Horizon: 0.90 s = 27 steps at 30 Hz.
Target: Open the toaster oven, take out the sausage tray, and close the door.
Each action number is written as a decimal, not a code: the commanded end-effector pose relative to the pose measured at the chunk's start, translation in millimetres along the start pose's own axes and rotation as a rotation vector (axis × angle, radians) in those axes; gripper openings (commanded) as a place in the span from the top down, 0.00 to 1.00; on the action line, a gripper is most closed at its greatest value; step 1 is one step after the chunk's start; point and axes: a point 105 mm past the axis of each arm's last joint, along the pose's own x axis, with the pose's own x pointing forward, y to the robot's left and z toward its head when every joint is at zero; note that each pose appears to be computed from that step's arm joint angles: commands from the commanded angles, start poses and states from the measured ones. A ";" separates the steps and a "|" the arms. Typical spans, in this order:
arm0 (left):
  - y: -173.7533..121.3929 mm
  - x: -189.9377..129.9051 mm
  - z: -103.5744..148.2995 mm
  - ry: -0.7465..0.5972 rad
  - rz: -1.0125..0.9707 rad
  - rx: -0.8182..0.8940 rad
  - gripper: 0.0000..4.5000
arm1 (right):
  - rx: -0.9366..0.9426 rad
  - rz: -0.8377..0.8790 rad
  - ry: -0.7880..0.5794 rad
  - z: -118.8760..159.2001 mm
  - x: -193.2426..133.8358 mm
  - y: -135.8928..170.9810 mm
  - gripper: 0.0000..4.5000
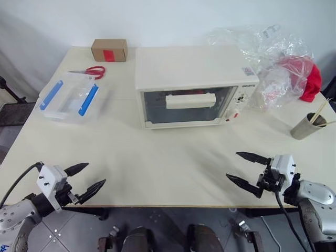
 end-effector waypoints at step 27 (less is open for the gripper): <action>-1.5 7.9 65.8 -0.336 -0.119 -0.214 0.01 | -0.098 0.162 -0.284 107.1 80.2 -23.9 0.00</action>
